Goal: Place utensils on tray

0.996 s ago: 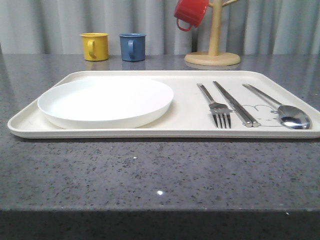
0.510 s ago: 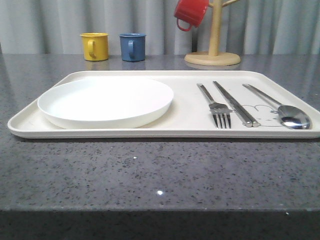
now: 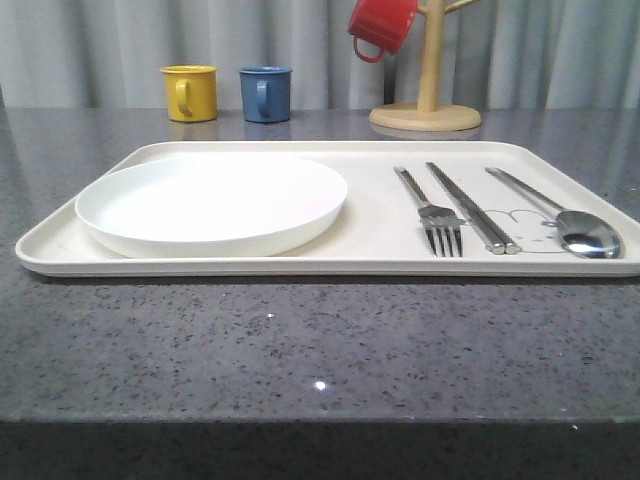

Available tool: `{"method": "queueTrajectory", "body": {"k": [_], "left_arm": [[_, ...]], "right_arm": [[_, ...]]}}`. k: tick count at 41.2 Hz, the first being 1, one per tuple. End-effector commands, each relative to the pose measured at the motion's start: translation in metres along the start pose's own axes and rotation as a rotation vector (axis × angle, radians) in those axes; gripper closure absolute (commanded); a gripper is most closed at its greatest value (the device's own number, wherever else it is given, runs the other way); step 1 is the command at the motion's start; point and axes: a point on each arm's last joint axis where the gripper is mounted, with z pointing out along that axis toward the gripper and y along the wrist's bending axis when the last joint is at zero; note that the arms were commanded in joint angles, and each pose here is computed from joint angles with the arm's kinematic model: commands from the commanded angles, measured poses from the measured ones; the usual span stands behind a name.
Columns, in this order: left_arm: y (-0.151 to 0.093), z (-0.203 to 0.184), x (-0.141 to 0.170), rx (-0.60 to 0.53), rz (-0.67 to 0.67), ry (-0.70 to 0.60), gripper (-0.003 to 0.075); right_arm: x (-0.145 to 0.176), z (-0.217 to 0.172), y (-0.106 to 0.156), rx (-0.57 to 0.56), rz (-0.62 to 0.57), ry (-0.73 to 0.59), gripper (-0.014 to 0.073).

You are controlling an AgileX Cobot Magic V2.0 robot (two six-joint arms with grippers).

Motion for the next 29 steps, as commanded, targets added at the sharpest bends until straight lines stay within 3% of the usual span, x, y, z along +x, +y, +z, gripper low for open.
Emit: {"method": "queueTrajectory", "body": {"k": [1,7,15,19,29], "left_arm": [[0.0023,-0.0063,-0.0124,-0.019,-0.014,-0.101,0.0373],[0.0021,-0.0063,-0.0119,-0.016,-0.015,-0.095,0.0395],[0.0007,-0.0063,-0.0127,0.000,-0.029,-0.103,0.0660],[0.0007,-0.0063,-0.0127,0.000,-0.029,-0.103,0.0741],[0.0007,-0.0063,-0.0127,0.000,-0.029,-0.103,0.0740]], "right_arm": [[-0.0090,-0.0057,0.0008,-0.001,-0.016,-0.078,0.0662],[-0.0089,-0.0057,0.0008,-0.001,-0.016,-0.077,0.0662],[-0.0089,-0.0057,0.0008,-0.001,-0.016,-0.077,0.0662],[-0.0089,-0.0057,0.0008,-0.001,-0.016,-0.077,0.0662],[-0.0088,-0.0057,0.0008,-0.001,-0.016,-0.076,0.0662]]}}
